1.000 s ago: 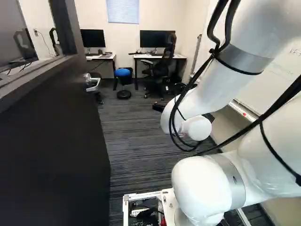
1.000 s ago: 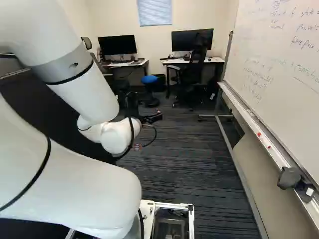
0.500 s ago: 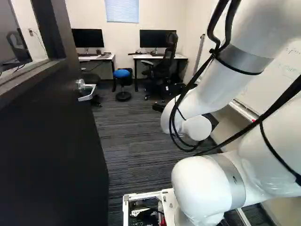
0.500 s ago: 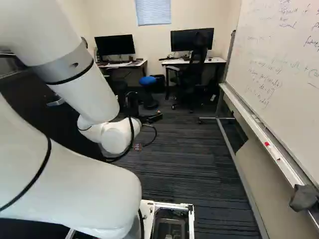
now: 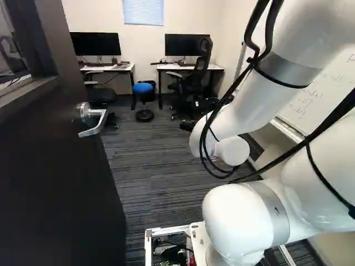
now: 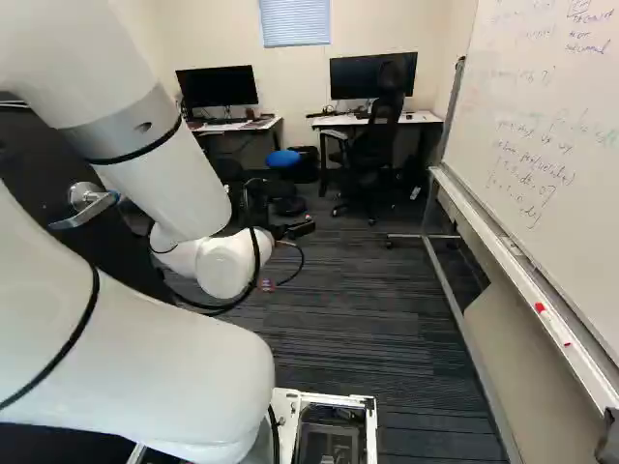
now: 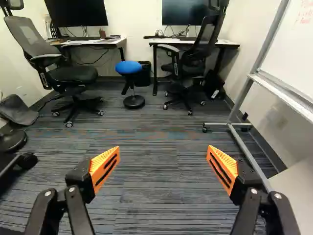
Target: Open the door and move inside
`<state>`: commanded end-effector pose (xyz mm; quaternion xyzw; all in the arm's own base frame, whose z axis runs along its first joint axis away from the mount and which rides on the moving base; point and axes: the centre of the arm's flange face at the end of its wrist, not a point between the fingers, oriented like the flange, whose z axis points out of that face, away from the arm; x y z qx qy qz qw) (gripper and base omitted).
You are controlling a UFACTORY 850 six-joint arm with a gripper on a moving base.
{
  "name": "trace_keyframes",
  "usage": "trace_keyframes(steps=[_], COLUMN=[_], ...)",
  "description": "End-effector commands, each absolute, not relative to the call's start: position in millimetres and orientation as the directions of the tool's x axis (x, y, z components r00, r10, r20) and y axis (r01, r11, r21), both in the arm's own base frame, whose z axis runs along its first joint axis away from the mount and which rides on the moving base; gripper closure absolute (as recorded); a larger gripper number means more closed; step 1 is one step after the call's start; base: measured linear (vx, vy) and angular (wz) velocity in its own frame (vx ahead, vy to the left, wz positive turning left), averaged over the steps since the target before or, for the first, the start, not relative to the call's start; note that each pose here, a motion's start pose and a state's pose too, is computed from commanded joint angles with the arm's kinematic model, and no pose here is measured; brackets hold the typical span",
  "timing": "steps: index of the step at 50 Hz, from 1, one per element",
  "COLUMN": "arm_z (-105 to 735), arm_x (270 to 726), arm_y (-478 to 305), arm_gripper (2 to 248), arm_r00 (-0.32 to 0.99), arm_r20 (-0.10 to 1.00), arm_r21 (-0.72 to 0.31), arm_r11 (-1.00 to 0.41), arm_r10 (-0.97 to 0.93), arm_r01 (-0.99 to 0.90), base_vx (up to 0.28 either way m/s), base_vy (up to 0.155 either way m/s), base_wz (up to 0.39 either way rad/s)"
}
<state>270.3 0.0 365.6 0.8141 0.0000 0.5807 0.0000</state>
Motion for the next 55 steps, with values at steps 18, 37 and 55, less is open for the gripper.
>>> trace_keyframes(steps=[18, 37, 55], arm_z=[365.6, 365.6, 365.6], arm_x=[270.3, 270.3, 270.3], arm_y=[0.0, 0.0, 0.0], arm_gripper=[3, 3, 3], arm_r00=[0.326, 0.326, 0.326], arm_r20=[0.946, 0.946, 0.946], arm_r21=[0.0, 0.0, 0.0], arm_r11=[-1.0, -1.0, -1.0], arm_r10=[0.0, 0.0, 0.0], arm_r01=[0.0, 0.0, 0.0], base_vx=[0.191, 0.188, 0.181], base_vy=[0.006, 0.008, 0.006], base_wz=[-0.01, -0.01, 0.0])
